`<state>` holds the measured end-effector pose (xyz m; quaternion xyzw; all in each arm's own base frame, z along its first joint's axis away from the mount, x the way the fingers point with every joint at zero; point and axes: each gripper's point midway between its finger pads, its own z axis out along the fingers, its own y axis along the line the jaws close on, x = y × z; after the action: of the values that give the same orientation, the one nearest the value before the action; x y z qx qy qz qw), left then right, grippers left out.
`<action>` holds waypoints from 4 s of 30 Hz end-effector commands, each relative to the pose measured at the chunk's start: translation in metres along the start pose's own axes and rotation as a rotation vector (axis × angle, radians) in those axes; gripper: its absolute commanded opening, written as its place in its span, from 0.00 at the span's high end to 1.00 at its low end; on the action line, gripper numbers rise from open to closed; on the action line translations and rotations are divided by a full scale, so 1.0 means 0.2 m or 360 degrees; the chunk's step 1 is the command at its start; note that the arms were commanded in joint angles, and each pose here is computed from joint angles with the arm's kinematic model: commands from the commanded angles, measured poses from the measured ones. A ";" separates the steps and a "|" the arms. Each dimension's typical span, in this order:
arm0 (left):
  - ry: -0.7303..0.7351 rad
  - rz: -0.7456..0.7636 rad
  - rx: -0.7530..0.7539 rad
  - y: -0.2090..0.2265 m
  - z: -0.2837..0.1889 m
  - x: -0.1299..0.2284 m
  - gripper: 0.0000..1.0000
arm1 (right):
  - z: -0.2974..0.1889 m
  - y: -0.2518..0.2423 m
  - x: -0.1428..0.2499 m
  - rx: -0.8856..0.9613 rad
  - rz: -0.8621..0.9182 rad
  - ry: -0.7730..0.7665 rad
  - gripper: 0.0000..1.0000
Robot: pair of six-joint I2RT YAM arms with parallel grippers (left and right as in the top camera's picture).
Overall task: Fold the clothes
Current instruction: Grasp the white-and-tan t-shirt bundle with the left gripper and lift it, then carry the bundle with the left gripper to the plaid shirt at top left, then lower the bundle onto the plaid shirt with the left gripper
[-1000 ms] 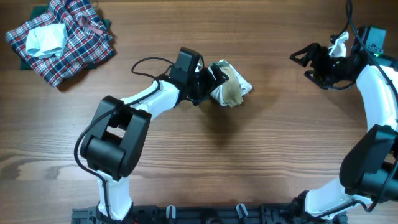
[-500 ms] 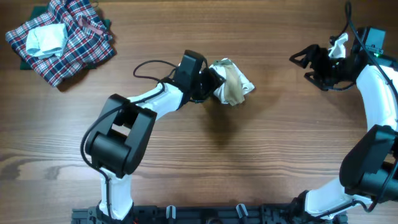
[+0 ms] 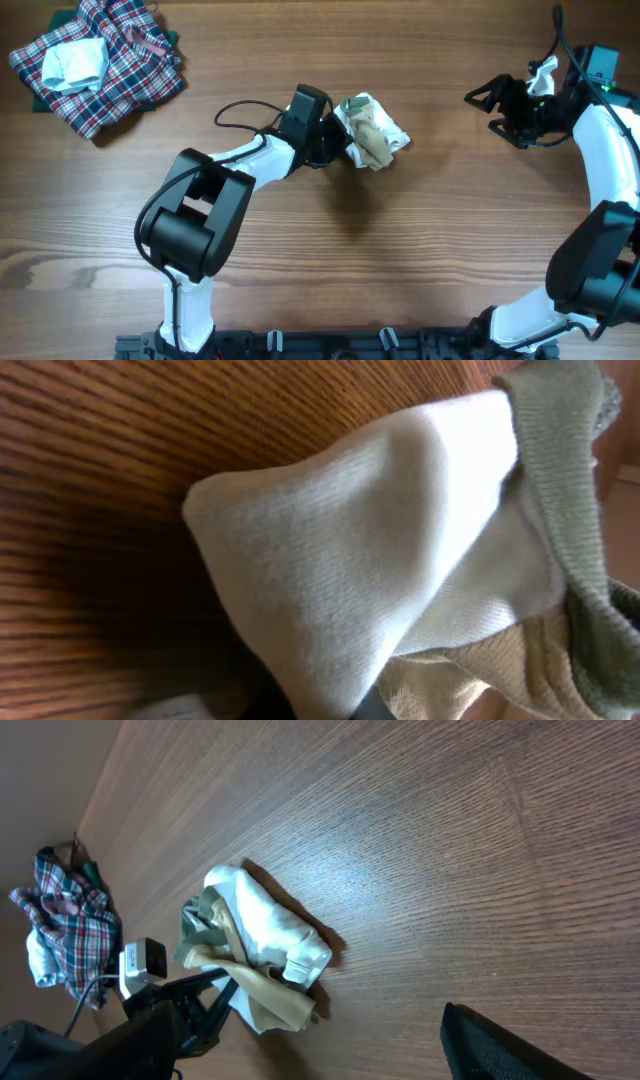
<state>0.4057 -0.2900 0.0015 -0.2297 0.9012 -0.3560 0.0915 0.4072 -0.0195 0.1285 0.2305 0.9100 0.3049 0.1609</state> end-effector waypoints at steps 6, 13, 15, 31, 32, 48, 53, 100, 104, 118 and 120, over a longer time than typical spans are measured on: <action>-0.0140 0.0300 -0.0223 0.13 -0.07 -0.04 0.96 | -0.05 0.04 -0.02 0.0001 -0.0072 -0.0045 0.15; -0.0390 0.0679 -0.0253 -0.02 -0.37 -0.21 0.96 | -0.05 0.04 -0.02 0.0002 -0.0113 -0.0045 0.14; -0.0453 0.0742 -0.0264 -0.03 -0.45 -0.29 0.96 | -0.05 0.04 -0.02 0.0002 -0.0114 -0.0045 0.15; -0.0825 0.0977 -0.0624 0.36 -0.89 -0.93 0.96 | -0.05 0.03 0.01 0.0012 -0.0089 -0.0011 0.14; -0.0881 0.0962 -0.0644 0.38 -0.94 -0.98 0.96 | -0.05 0.03 0.01 0.0013 -0.0087 -0.0008 0.15; -0.1288 0.1028 -0.0831 0.40 -1.41 -1.39 0.96 | -0.05 0.02 0.06 0.0029 -0.0066 0.0050 0.14; -0.1384 0.0996 -0.0889 0.39 -1.52 -1.46 0.96 | -0.05 0.01 0.07 0.0031 -0.0061 0.0057 0.14; -0.1747 0.0445 -0.0899 0.87 -2.24 -1.68 0.13 | -0.05 0.01 0.10 0.0041 -0.0035 0.0096 0.14; -0.1712 0.0408 -0.0894 0.89 -2.22 -1.66 0.16 | -0.05 0.01 0.10 0.0041 -0.0035 0.0096 0.14; -0.1863 0.0158 -0.0687 0.61 -2.54 -1.38 0.01 | -0.05 0.01 0.08 0.0037 -0.0059 0.0079 0.14; -0.1789 -0.0068 -0.0628 0.63 -2.53 -1.24 0.00 | -0.05 0.01 0.07 0.0034 -0.0067 0.0069 0.14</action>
<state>0.4427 0.2236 0.2455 -0.3330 0.8037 0.0442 0.4911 0.3859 -0.0128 0.1220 0.2247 0.9183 0.3040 0.1175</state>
